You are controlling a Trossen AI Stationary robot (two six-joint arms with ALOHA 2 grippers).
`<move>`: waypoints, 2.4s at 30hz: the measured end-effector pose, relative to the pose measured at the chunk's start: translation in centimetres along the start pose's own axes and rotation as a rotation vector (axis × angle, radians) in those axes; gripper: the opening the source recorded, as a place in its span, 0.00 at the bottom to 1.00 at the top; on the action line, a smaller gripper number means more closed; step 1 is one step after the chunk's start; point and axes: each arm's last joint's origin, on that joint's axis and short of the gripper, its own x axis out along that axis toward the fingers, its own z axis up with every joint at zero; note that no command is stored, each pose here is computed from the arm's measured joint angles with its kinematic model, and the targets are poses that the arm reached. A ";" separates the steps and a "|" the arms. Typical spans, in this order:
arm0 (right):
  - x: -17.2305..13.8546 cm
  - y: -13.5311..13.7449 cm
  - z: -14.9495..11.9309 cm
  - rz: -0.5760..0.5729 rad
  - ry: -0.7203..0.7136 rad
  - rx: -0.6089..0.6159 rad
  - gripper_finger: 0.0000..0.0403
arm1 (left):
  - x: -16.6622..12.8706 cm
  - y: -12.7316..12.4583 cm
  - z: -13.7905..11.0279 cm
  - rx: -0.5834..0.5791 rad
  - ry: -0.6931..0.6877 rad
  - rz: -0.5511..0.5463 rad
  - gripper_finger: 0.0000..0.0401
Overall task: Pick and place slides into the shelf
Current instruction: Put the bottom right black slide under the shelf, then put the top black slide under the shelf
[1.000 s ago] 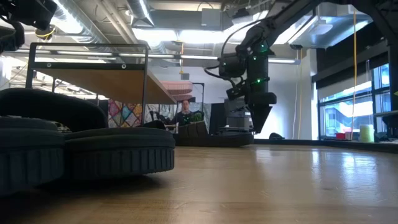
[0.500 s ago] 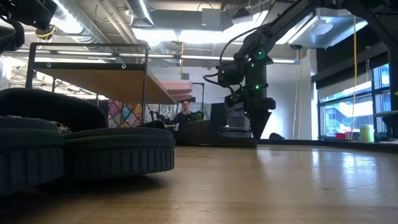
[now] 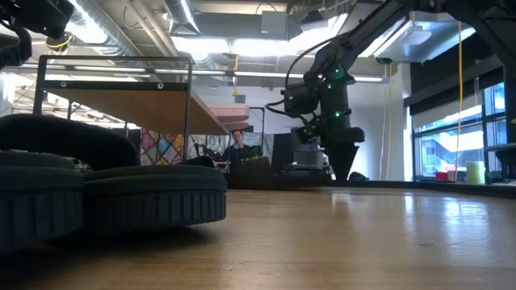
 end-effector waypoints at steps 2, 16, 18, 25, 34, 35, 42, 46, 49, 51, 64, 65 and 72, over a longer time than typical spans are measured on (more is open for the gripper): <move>-0.1 0.0 0.0 0.001 0.002 0.000 0.53 | 0.0 0.0 0.0 0.000 0.000 0.000 0.54; -0.3 0.2 1.9 -0.057 -0.164 -0.018 0.53 | 0.0 0.0 0.0 0.000 0.000 0.000 0.54; -0.4 0.4 2.3 -0.069 -0.202 -0.024 0.53 | 0.0 0.0 0.0 0.000 0.000 0.000 0.54; -0.7 1.2 3.6 -0.072 -0.308 -0.053 0.53 | 0.0 0.0 0.0 0.000 0.000 0.000 0.54; 1.4 1.8 5.4 -0.083 -0.365 -0.052 0.53 | 0.0 0.0 0.0 0.000 0.000 0.000 0.54; 1.8 1.9 5.6 -0.084 -0.367 -0.053 0.53 | 0.0 0.0 0.0 0.000 0.000 0.000 0.54; 2.4 2.0 6.4 -0.089 -0.402 -0.030 0.53 | 0.0 0.0 0.0 0.000 0.000 0.000 0.54; 2.1 1.9 6.9 -0.090 -0.431 -0.027 0.53 | 0.0 0.0 0.0 0.000 0.000 0.000 0.54; 1.8 1.9 7.5 -0.094 -0.456 -0.037 0.53 | 0.0 0.0 0.0 0.000 0.000 0.000 0.54; 1.3 1.8 7.9 -0.098 -0.489 -0.039 0.53 | 0.0 0.0 0.0 0.000 0.000 0.000 0.54; 1.3 1.8 7.6 -0.102 -0.442 -0.027 0.53 | 0.0 0.0 0.0 -0.001 0.000 0.000 0.54; 1.3 1.8 7.5 -0.111 -0.434 -0.018 0.53 | 0.0 0.0 0.0 -0.001 0.000 0.000 0.54; -1.7 2.3 6.3 -0.114 -0.423 0.044 0.53 | 0.0 0.0 0.0 -0.002 0.000 -0.001 0.54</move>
